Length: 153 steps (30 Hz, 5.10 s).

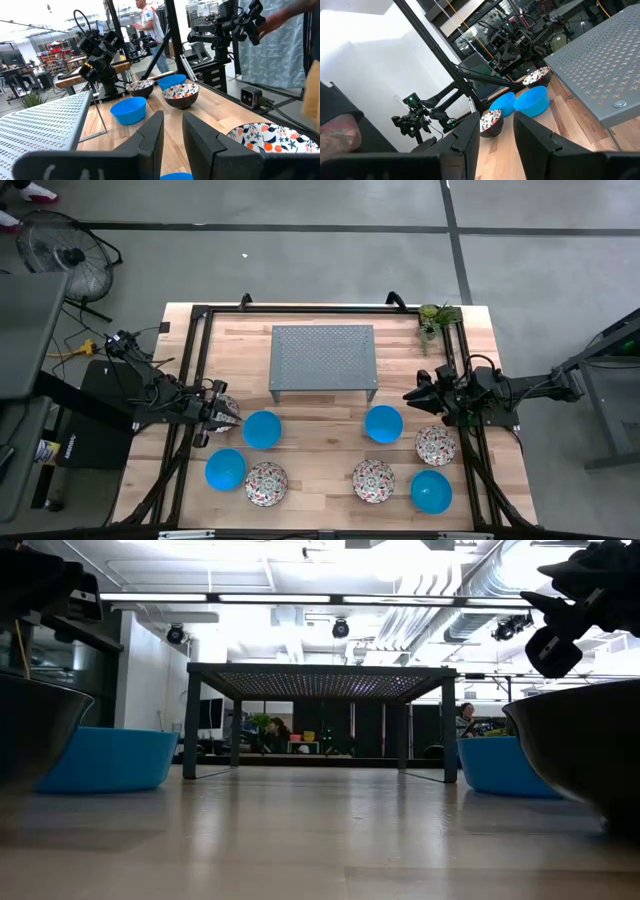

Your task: Pick & Place Mini bowls

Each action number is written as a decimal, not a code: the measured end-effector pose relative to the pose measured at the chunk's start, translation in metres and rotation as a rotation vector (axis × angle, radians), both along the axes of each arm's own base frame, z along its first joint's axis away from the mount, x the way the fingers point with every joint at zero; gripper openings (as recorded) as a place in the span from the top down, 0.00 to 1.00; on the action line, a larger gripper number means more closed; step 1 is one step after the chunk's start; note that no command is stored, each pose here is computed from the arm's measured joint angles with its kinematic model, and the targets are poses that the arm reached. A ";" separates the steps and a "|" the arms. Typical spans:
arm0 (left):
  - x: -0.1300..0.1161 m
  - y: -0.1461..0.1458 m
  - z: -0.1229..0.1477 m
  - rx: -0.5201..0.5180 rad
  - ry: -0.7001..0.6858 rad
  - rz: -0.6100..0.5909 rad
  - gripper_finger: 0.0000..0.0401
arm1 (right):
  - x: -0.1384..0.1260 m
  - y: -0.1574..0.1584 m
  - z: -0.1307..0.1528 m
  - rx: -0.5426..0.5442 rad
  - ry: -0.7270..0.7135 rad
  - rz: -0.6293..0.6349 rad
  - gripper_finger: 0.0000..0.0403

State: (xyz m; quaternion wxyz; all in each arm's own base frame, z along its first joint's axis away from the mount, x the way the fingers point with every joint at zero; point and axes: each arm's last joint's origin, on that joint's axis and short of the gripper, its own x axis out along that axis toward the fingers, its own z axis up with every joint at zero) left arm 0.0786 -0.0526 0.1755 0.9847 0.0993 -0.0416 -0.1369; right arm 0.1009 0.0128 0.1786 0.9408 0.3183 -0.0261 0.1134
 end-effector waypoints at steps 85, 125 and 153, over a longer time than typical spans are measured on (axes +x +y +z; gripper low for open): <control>0.000 0.000 0.000 0.000 0.000 0.000 0.83 | 0.096 -0.004 0.030 0.270 1.453 -0.204 0.73; 0.000 0.000 0.000 0.000 0.000 0.000 0.83 | 0.088 0.076 0.012 0.591 1.680 -0.349 0.73; 0.000 0.000 0.000 0.000 0.000 0.000 0.83 | 0.095 0.082 -0.010 0.537 1.774 -0.395 0.87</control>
